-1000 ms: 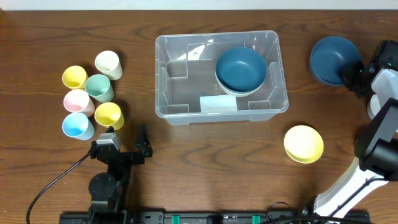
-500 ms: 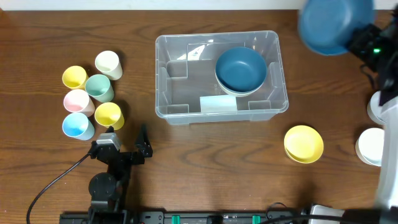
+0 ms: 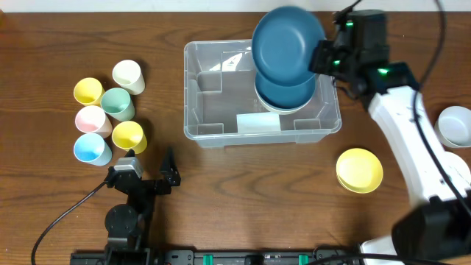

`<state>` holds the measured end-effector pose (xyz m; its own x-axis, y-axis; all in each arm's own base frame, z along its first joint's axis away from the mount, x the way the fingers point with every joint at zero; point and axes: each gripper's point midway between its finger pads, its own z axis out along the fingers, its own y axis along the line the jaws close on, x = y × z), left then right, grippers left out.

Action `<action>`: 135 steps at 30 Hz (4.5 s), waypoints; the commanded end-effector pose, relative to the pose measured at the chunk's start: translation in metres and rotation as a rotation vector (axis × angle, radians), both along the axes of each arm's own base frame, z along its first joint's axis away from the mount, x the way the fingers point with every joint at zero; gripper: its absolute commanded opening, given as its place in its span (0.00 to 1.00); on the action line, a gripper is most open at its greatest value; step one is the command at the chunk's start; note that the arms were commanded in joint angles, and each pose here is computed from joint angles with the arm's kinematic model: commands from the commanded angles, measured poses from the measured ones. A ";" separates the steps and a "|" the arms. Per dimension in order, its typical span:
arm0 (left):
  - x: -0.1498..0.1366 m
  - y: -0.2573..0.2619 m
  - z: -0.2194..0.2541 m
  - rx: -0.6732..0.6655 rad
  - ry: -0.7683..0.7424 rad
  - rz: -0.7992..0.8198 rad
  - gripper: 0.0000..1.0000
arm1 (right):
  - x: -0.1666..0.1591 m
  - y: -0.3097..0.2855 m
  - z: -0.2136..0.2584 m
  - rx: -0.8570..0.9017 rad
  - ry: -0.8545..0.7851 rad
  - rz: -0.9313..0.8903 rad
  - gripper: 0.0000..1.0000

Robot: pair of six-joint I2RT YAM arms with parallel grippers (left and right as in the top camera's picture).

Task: Pack container
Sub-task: 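Carry the second blue bowl and stack it on the first, then move the right gripper to the yellow plate and grasp its rim, then lift the yellow plate and carry it over the bin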

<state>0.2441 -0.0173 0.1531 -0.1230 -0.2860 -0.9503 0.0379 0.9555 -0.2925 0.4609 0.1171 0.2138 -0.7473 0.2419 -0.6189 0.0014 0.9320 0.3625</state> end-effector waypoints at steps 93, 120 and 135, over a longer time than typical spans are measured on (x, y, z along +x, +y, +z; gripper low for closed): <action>-0.001 0.001 -0.016 0.015 0.045 0.001 0.98 | -0.245 -0.178 -0.166 -0.035 0.688 -0.540 0.44; -0.001 0.001 -0.016 0.015 0.045 0.001 0.98 | -0.249 -0.176 -0.196 -0.033 0.653 -0.542 0.01; -0.001 0.001 -0.016 0.015 0.045 0.001 0.98 | -0.196 -0.175 -0.033 -0.069 0.314 -0.394 0.01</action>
<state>0.2441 -0.0174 0.1531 -0.1231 -0.2860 -0.9503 0.0382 0.9555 -0.2925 0.2503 -0.0649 0.1337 -0.7525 0.5943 -0.2838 0.5672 0.8038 0.1793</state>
